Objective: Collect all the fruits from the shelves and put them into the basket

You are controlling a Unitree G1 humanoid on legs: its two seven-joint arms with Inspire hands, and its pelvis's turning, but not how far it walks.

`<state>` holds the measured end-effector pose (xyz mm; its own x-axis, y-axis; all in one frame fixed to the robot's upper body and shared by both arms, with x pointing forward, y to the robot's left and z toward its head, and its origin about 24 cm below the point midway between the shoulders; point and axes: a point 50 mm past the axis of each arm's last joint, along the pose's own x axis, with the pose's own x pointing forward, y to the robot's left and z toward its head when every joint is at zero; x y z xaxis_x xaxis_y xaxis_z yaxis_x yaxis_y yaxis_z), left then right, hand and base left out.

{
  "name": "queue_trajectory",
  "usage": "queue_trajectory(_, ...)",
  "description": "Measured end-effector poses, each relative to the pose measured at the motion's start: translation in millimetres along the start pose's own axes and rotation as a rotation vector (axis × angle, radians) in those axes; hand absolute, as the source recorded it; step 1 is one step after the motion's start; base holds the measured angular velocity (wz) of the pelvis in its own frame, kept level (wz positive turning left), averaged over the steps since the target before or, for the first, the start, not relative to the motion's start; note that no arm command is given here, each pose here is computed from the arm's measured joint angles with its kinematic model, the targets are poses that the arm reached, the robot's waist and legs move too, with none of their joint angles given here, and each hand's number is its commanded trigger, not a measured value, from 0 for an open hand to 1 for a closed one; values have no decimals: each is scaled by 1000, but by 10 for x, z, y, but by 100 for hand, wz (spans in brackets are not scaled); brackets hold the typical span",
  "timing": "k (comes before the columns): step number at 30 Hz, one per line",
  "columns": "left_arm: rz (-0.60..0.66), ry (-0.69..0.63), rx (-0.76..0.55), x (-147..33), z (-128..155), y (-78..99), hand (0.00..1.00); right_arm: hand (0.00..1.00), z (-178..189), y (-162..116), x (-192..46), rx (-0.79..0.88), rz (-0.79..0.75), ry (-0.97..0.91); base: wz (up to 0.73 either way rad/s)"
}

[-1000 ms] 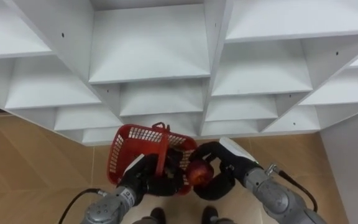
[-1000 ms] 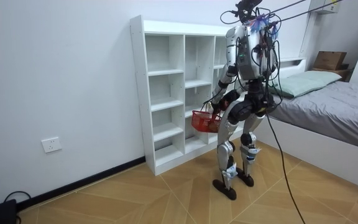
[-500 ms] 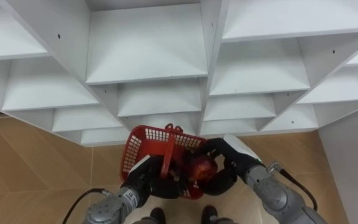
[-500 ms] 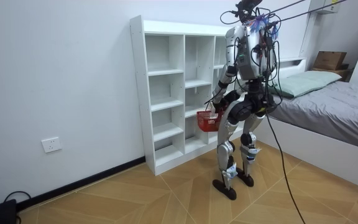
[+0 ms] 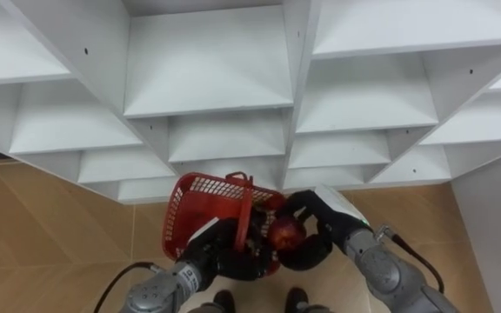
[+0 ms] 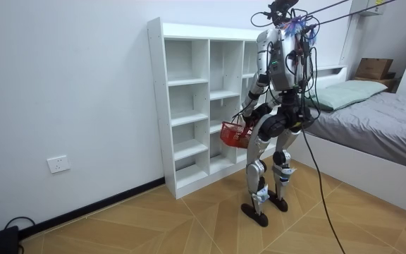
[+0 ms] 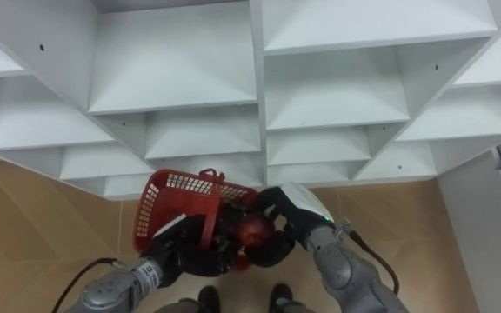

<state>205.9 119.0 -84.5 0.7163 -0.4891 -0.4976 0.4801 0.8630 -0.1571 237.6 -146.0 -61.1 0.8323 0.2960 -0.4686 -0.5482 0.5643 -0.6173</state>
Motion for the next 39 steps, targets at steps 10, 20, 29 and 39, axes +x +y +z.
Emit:
queue_trajectory(10,-23,-13,-10,30,16,-68,100,100,22,37,23,-2,-11,2,0)
queue_trajectory(20,-69,-31,6,43,22,-148,100,87,95,44,61,-73,-4,-20,0)
queue_trajectory(29,-105,-28,7,40,14,-175,100,0,133,26,81,-79,-14,-34,0)
queue_trajectory(39,-143,-11,6,52,-17,-225,100,0,204,111,92,-101,29,-71,0)
